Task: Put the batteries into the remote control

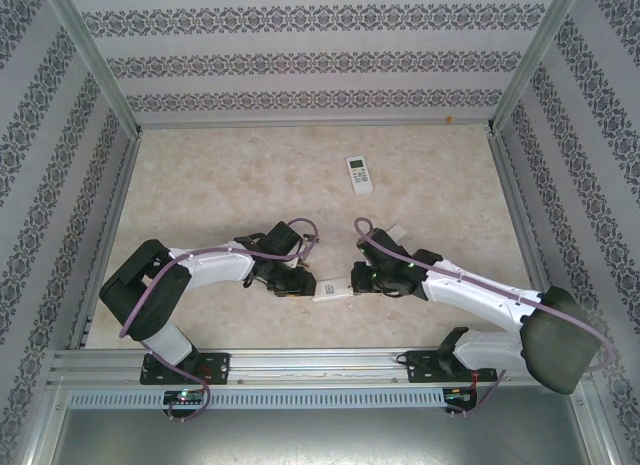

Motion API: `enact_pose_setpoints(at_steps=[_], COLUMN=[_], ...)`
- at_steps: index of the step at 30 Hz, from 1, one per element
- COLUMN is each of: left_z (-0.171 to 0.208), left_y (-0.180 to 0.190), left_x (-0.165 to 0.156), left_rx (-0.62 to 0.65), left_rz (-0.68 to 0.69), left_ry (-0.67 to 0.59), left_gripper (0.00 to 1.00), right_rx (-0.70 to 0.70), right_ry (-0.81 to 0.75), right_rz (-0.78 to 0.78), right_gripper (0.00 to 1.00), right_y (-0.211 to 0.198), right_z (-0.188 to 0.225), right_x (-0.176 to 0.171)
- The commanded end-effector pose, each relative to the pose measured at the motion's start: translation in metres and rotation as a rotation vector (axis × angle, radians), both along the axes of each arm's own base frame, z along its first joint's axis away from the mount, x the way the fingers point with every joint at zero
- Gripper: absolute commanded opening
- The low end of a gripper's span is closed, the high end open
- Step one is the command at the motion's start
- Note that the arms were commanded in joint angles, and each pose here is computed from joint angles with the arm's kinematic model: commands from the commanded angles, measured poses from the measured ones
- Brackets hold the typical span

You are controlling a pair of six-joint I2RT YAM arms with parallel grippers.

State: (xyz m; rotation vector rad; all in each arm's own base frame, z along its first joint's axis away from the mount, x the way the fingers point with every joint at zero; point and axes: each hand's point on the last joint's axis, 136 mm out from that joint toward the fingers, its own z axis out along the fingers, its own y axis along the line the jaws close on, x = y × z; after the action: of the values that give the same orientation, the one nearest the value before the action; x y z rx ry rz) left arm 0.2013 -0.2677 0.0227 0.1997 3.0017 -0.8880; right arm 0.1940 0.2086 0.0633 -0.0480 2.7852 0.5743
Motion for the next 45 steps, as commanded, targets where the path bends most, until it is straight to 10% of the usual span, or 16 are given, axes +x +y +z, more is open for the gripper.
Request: enact_pose_setpoints(at_steps=[1, 45], left_z=[-0.004, -0.002], left_y=[-0.002, 0.003], left_x=[0.020, 0.023], left_rx=[0.041, 0.079], left_rz=[-0.010, -0.027], left_ry=[-0.103, -0.129], left_gripper=[0.40, 0.40], right_rx=[-0.029, -0.111], right_ry=[0.066, 0.150], right_rz=[0.029, 0.054], right_gripper=[0.26, 0.14], right_y=[-0.004, -0.005], right_z=[-0.013, -0.040], right_x=[-0.011, -0.013])
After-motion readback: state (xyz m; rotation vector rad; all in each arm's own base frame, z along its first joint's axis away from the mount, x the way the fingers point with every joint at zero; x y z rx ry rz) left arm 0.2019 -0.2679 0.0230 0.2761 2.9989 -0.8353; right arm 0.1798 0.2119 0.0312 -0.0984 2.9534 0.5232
